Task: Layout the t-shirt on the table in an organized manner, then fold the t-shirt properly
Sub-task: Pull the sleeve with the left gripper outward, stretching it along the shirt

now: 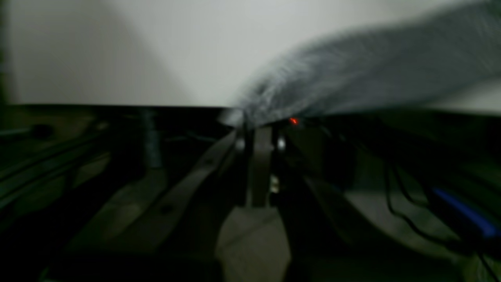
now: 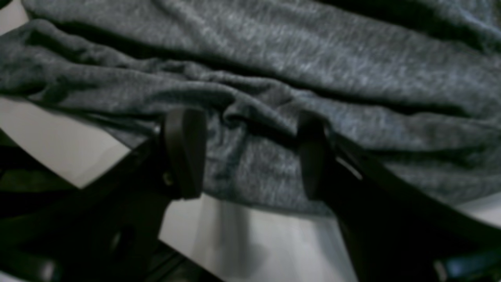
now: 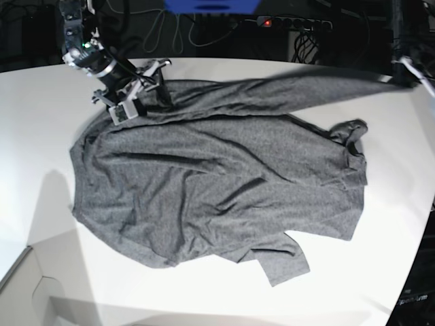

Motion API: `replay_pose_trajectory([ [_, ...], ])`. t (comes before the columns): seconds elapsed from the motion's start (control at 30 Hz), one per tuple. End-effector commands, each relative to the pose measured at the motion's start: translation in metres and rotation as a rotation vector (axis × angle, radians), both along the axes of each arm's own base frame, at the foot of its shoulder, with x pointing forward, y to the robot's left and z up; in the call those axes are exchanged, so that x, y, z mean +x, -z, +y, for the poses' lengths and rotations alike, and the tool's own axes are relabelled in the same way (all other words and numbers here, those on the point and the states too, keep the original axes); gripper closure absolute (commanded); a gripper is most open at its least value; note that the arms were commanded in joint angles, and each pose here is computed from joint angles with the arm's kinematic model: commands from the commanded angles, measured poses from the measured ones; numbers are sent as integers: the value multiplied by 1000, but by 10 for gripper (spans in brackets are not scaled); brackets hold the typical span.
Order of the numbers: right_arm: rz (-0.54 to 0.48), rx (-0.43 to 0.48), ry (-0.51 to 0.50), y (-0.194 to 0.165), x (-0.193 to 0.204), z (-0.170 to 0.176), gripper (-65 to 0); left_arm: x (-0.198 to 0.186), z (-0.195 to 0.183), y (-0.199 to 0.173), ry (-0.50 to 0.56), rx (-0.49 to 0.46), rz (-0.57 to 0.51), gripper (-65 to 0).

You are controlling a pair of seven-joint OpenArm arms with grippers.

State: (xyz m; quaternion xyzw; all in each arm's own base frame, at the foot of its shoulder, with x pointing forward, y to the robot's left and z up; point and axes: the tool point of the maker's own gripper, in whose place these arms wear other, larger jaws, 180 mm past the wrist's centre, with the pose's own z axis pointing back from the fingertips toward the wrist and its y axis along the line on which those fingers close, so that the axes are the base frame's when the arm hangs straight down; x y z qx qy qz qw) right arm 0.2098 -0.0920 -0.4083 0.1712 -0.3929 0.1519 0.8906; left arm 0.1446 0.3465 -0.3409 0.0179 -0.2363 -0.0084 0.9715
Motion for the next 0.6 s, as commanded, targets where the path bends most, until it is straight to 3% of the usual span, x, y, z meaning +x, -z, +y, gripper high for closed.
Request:
replay_pose_trajectory([
  [0.0, -25, 15, 0, -6, 3, 0, -375, 10, 3, -11, 15, 18, -33, -4],
  [0.43, -19, 23, 12, -3, 3, 1, -376, 88, 14, -65, 26, 56, -271, -4],
  [0.57, -19, 5, 45, -3, 5, -12, -376, 87, 16, -52, 13, 65, -230, -4],
])
